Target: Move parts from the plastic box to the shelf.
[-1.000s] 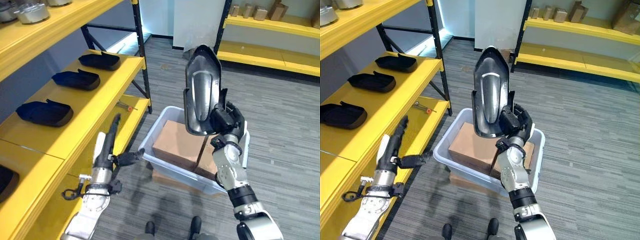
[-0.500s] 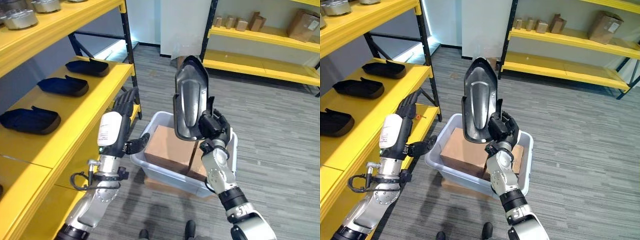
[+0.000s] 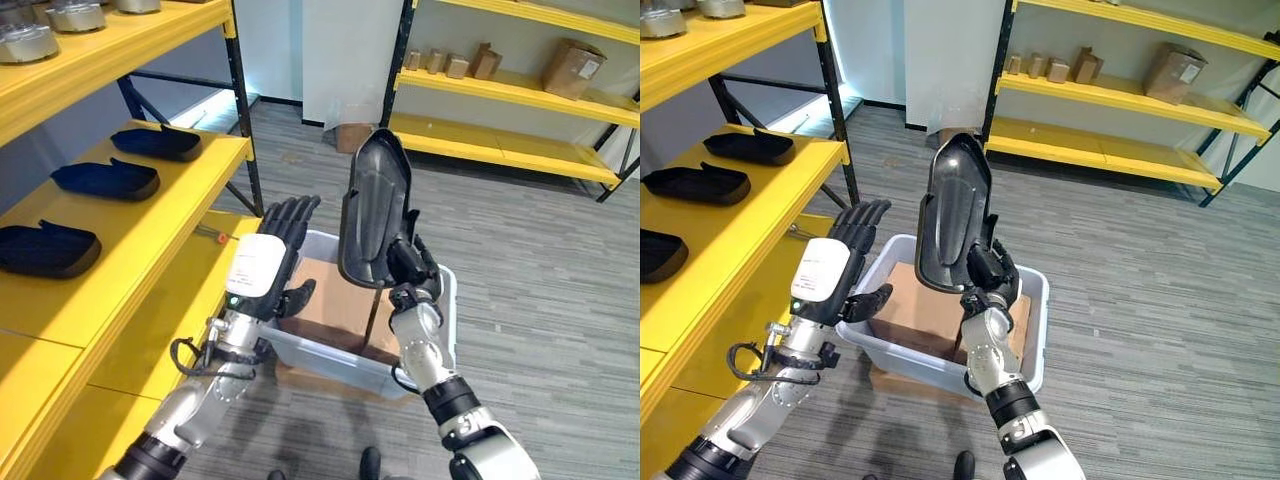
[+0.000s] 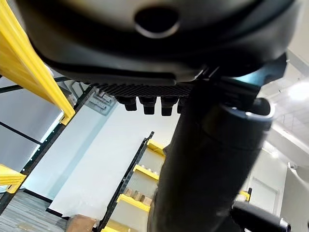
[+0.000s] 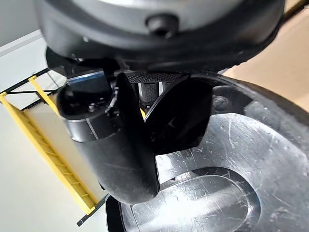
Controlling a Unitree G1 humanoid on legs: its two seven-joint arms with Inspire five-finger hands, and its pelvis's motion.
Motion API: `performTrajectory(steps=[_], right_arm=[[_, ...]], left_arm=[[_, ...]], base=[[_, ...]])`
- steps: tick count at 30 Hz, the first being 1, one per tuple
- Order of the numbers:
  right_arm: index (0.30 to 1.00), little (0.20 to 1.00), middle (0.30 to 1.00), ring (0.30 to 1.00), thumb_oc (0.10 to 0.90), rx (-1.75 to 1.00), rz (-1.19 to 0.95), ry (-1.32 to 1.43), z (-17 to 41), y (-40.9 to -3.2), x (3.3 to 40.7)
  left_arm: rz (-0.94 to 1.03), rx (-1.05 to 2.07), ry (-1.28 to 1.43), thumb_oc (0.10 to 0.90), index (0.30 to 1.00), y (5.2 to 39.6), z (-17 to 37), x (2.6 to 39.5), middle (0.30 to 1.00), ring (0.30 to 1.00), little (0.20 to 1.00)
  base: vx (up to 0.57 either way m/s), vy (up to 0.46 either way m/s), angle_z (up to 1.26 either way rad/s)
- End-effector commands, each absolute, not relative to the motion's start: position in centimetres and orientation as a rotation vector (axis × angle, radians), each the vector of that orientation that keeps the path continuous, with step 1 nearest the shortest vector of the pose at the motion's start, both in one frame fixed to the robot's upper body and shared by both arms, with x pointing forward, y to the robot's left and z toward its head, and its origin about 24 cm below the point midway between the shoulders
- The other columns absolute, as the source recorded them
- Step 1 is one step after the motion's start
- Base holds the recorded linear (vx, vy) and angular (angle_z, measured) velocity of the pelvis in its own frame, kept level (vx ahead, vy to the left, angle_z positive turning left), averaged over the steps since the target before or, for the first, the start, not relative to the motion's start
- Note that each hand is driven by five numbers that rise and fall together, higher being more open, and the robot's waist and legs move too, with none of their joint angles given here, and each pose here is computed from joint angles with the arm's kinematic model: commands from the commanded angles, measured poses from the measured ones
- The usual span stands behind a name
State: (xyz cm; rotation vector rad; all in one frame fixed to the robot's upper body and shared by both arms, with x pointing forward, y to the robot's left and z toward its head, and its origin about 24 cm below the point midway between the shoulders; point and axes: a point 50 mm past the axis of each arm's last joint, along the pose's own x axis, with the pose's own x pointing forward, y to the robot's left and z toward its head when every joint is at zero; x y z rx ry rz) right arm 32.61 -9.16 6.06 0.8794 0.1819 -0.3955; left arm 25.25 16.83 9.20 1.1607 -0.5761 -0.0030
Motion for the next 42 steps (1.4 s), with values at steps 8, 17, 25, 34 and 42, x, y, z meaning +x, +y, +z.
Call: performTrajectory(steps=[8,17,25,34,42], right_arm=[[0.300,0.300,0.300,0.300,0.400,1.044,-0.224,-0.134,13.3,-8.1,34.2],[0.300,0.300,0.300,0.300,0.400,1.045,-0.232,-0.127,13.1,-7.9,34.2],[0.300,0.300,0.300,0.300,0.400,1.054,-0.306,-0.081,11.9,-8.4,34.6],[0.300,0.300,0.300,0.300,0.400,1.026,-0.324,-0.011,10.8,-7.5,35.2],[0.300,0.300,0.300,0.300,0.400,1.021,-0.298,-0.005,11.2,-6.9,35.4]], left_arm=[[-0.006,1.292,-0.804,0.900,1.000,15.7,12.2,26.4,1.000,1.000,1.000],[0.023,1.353,-0.934,0.900,1.000,14.7,13.6,26.9,1.000,1.000,1.000],[0.063,1.378,-1.066,0.900,1.000,14.2,15.3,26.7,1.000,1.000,1.000],[-0.061,1.383,-1.174,0.900,1.000,12.0,15.7,26.7,1.000,1.000,1.000],[-0.235,1.417,-1.148,0.900,1.000,10.1,13.8,26.9,1.000,1.000,1.000]], base=[[0.00,0.001,-0.05],[0.01,0.003,0.00],[0.01,-0.001,0.00],[0.01,-0.001,0.00],[0.00,0.002,0.00]])
